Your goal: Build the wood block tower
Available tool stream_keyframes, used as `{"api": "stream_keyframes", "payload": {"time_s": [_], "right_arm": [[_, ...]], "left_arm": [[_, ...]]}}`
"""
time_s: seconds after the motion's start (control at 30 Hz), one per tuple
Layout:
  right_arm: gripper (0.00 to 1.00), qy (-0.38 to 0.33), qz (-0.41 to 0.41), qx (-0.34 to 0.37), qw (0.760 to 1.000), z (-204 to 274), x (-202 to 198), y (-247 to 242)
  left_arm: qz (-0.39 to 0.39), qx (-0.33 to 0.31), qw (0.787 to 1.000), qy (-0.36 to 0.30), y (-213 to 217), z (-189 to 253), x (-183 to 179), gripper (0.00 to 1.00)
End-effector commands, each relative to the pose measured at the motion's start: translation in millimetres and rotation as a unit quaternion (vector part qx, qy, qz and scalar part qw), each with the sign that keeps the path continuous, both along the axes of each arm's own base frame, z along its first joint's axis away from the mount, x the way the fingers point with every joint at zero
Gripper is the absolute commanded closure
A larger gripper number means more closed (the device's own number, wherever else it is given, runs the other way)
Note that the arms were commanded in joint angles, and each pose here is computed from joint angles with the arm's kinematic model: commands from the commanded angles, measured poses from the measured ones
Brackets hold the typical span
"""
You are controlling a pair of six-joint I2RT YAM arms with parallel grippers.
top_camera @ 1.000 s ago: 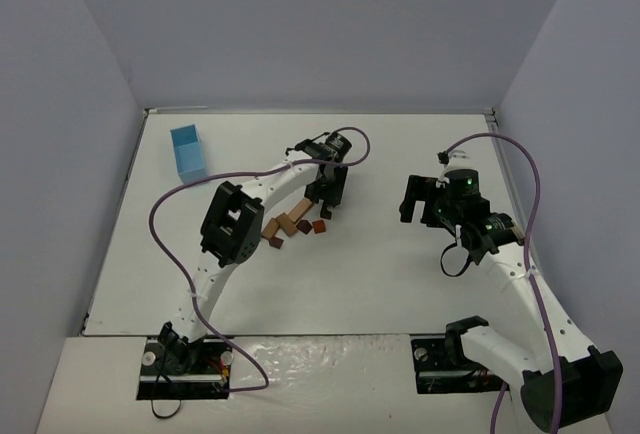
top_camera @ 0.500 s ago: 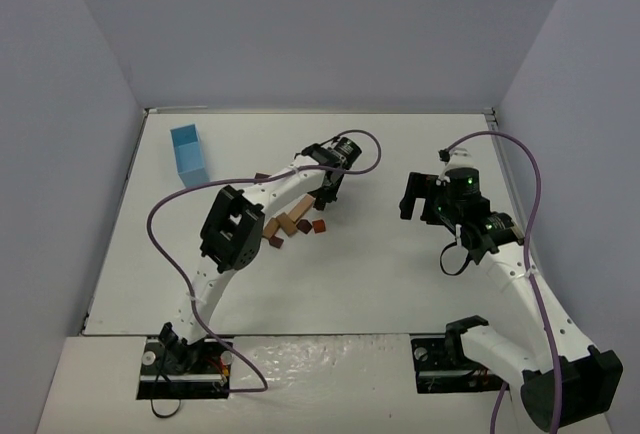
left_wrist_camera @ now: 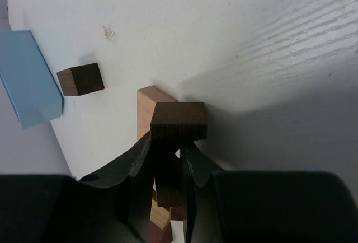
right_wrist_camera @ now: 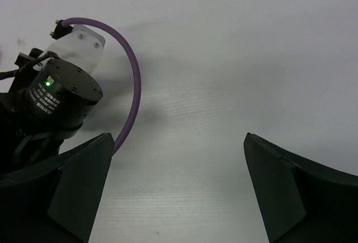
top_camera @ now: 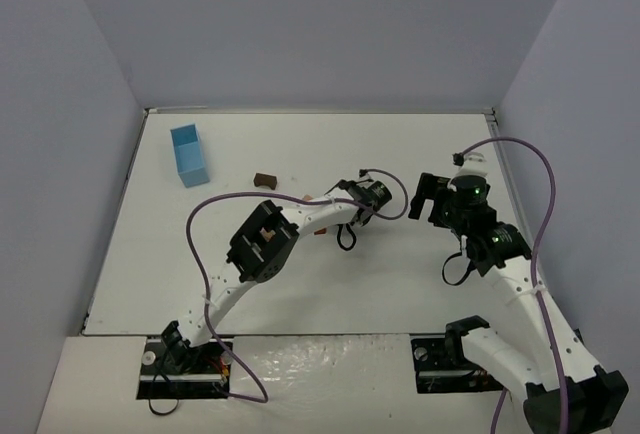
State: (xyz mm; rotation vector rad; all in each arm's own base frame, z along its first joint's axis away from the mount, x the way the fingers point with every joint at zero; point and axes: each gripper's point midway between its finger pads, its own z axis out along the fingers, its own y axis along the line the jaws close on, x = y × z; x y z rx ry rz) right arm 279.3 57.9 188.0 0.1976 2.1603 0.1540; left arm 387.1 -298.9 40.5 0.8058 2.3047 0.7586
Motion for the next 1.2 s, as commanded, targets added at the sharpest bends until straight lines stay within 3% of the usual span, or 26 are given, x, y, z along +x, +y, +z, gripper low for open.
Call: {"api": "stream_keyframes", "payload": {"time_s": [0.0,0.3,0.6,0.77,0.9,1.0,1.17], "right_arm": [[0.00,-0.071,-0.035,0.011,0.997,33.1,2.4,-10.5],[0.00,-0.116,-0.041,0.032,0.992,64.0,-6.0,-13.1],[0.00,-0.143,0.000,0.040,0.989,91.0,-9.5,-2.2],[0.00,-0.166,0.021,0.048,0.985,116.0,-13.2,3.2],[0.00,-0.192,0.025,0.046,0.980,141.4,-19.6,1.7],[0.00,-0.202,0.017,0.040,0.978,149.7,-26.1,-3.0],[0.00,-0.208,0.018,0.044,0.977,150.9,-35.7,-3.7]], "left_arm": [[-0.007,0.003,0.999,-0.044,-10.0,30.7,0.1,1.00],[-0.038,0.001,0.999,-0.012,-40.0,0.6,-37.1,0.75],[-0.012,-0.062,0.998,-0.009,-56.9,10.3,-47.3,0.27],[0.020,-0.128,0.992,-0.006,-59.8,48.3,-53.3,0.22],[0.078,-0.237,0.968,0.009,-58.7,81.7,-60.1,0.22],[0.151,-0.318,0.935,0.037,-57.1,87.2,-71.5,0.17],[0.214,-0.379,0.900,0.041,-62.0,96.8,-80.9,0.08]]}}
